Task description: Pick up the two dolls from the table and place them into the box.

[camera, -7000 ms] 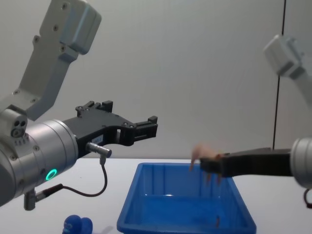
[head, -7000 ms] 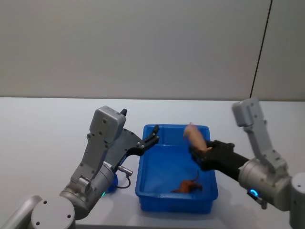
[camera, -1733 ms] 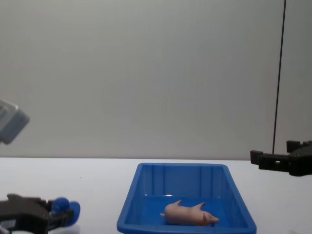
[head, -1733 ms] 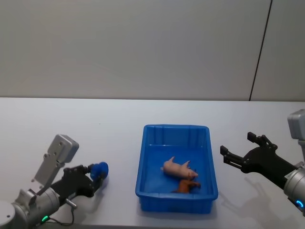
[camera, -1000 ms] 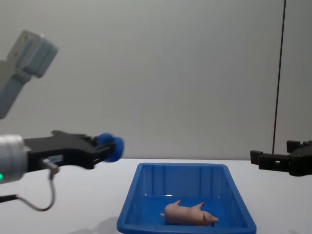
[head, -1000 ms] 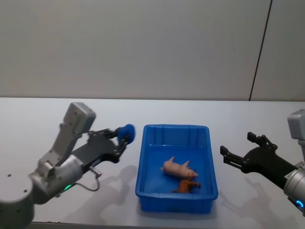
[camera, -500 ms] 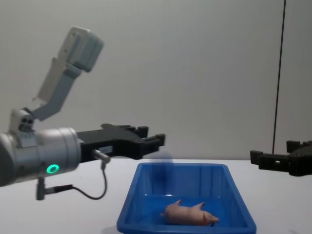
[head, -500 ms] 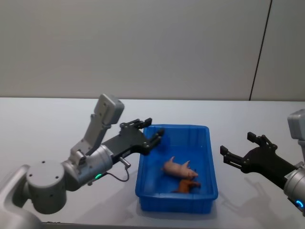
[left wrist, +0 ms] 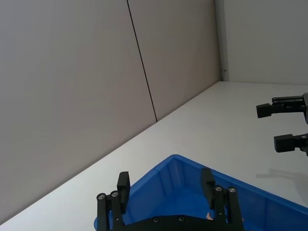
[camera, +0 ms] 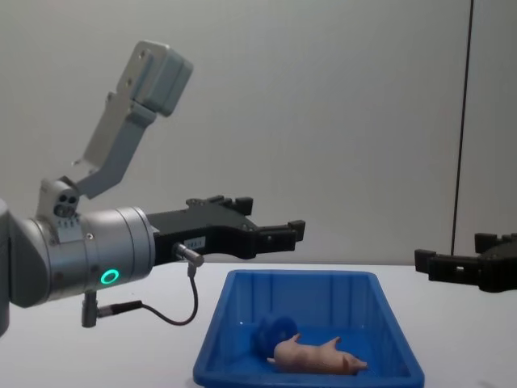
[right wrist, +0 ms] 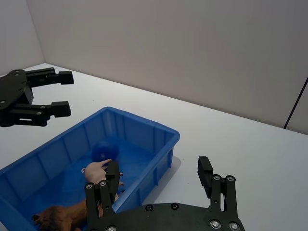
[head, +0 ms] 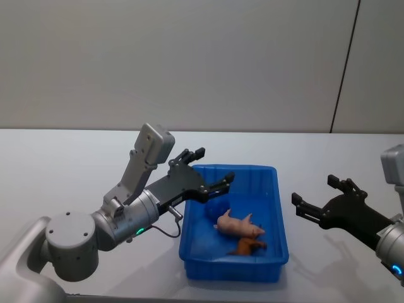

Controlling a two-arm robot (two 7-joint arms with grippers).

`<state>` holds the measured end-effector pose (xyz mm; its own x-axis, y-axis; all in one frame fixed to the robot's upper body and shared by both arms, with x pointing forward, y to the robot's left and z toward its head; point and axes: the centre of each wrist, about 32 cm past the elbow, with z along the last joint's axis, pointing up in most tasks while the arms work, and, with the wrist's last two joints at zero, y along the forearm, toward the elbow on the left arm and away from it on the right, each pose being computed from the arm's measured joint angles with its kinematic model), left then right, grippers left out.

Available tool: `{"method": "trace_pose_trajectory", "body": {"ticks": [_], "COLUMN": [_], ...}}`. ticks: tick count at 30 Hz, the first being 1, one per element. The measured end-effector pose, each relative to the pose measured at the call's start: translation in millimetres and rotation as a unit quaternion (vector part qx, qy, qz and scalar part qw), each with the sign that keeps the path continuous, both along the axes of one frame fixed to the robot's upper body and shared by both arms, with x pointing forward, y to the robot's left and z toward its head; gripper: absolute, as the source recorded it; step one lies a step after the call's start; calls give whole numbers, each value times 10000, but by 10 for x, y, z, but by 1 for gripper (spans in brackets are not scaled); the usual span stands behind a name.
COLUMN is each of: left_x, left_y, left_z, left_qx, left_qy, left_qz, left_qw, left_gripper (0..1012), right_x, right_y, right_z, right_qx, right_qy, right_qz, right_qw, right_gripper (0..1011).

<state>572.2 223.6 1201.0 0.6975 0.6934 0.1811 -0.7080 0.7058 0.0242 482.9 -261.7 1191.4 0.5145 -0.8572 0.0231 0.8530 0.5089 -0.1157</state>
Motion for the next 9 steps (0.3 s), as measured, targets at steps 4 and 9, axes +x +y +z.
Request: {"method": "trace_pose_trajectory", "body": {"ticks": [4,9], "left_x": [-40,-68], "left_y": [8,16], "left_z": [4,12], "left_qx": [-4,-9], "left_qy": [-63,-114], "left_qz": [35,68], "left_qw": [10000,9999], "left_gripper": [1002,1002], "right_x": [0,0], "right_y": [0,0], "right_z": [0,0], "right_qx": [0,0], "right_qy": [0,0], "right_qz": [0,0], "right_qw": [10000,10000], "right_gripper": [1000,1000]}}
